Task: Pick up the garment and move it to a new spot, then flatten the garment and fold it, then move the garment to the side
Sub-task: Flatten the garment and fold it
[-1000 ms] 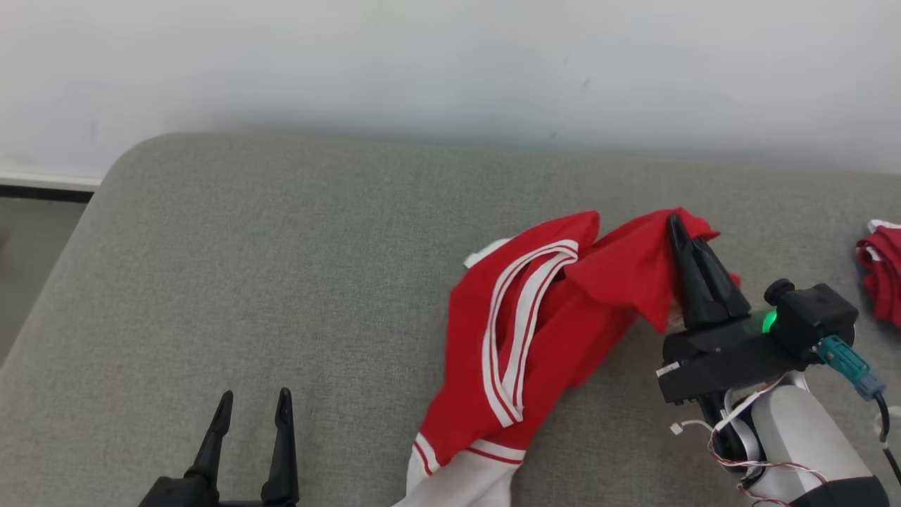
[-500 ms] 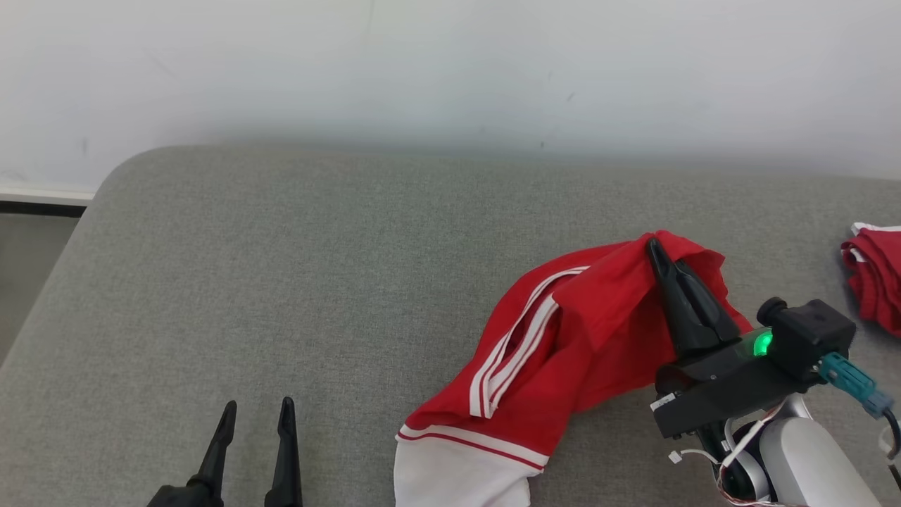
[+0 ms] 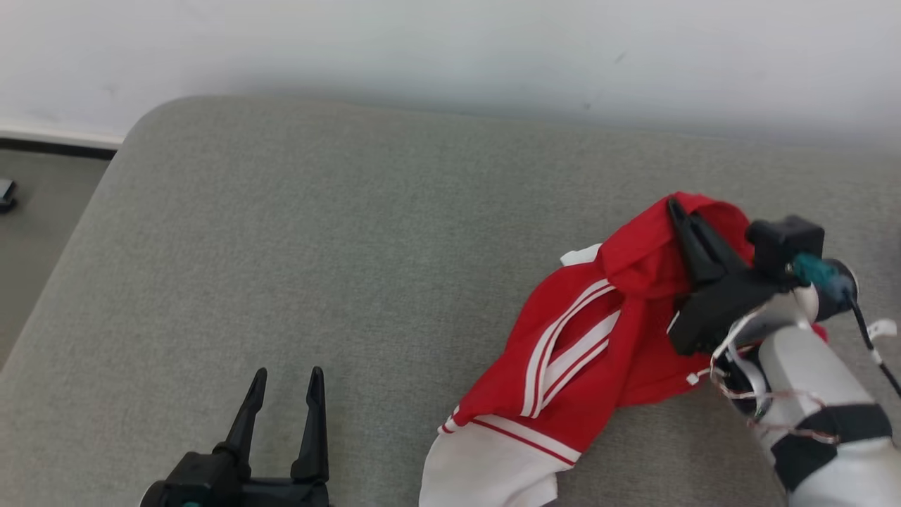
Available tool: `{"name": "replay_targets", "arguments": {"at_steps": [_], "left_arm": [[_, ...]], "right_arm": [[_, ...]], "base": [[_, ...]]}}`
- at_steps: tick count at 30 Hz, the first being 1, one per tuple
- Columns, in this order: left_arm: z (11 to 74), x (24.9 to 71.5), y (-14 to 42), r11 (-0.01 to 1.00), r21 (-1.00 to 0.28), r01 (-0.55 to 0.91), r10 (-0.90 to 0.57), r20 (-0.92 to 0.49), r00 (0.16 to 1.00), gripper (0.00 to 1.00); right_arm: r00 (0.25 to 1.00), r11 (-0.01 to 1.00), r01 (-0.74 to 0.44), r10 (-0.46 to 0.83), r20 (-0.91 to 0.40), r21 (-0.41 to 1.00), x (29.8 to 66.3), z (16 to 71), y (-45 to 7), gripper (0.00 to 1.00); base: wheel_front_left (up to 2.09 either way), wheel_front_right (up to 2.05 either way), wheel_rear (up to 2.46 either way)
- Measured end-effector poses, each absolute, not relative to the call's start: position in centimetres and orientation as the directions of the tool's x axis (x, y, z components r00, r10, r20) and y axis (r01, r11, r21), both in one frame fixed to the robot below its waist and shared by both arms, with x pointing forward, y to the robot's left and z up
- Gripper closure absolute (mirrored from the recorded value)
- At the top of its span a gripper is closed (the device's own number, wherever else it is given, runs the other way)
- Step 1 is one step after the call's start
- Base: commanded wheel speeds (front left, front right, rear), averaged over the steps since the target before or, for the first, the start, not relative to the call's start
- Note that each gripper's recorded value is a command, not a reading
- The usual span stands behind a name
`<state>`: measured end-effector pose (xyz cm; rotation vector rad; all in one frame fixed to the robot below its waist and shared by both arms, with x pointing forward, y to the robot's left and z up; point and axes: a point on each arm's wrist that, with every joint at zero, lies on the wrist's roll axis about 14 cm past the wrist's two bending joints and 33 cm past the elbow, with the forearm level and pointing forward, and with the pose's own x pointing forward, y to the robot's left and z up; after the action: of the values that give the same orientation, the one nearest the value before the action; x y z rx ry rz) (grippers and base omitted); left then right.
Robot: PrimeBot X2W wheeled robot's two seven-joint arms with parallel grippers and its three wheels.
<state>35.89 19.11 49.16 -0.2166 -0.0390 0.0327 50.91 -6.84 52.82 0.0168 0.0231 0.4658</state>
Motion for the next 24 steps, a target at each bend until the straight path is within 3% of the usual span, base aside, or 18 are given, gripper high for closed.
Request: {"name": "replay_targets", "arguments": {"at_steps": [11, 12, 13, 14, 15, 24], "left_arm": [[48.2, 36.6, 19.9, 0.974, -0.218, -0.06, 0.061, 0.0, 0.998, 0.0], [48.2, 36.7, 20.0, 0.974, -0.219, -0.063, 0.064, -0.002, 0.998, 0.0], [48.2, 36.7, 20.1, 0.974, -0.217, -0.066, 0.067, -0.002, 0.998, 0.0], [48.1, 36.7, 20.2, 0.974, -0.216, -0.071, 0.071, -0.006, 0.997, 0.0], [47.9, 36.6, 20.3, 0.974, -0.215, -0.077, 0.076, -0.011, 0.997, 0.0], [47.4, 36.8, 20.9, 0.973, -0.209, -0.099, 0.096, -0.026, 0.995, 0.0]], "right_arm": [[0.918, 0.95, -0.303, 0.313, -0.245, 0.078, 57.5, 47.2, -9.5, 1.0], [0.916, 0.954, -0.291, 0.301, -0.266, 0.076, 57.7, 46.5, -9.8, 0.88], [0.913, 0.954, -0.291, 0.298, -0.278, 0.068, 58.0, 46.2, -9.8, 0.57], [0.912, 0.952, -0.3, 0.304, -0.275, 0.058, 58.3, 46.1, -9.5, 0.08], [0.912, 0.949, -0.312, 0.315, -0.264, 0.057, 58.5, 46.2, -8.9, 0.0], [0.91, 0.93, -0.366, 0.361, -0.203, 0.012, 58.3, 46.9, -7.8, 0.0]], "base": [[0.0, 0.0, 0.0], [0.0, 0.0, 0.0], [0.0, 0.0, 0.0], [0.0, 0.0, 0.0], [0.0, 0.0, 0.0], [0.0, 0.0, 0.0]]}}
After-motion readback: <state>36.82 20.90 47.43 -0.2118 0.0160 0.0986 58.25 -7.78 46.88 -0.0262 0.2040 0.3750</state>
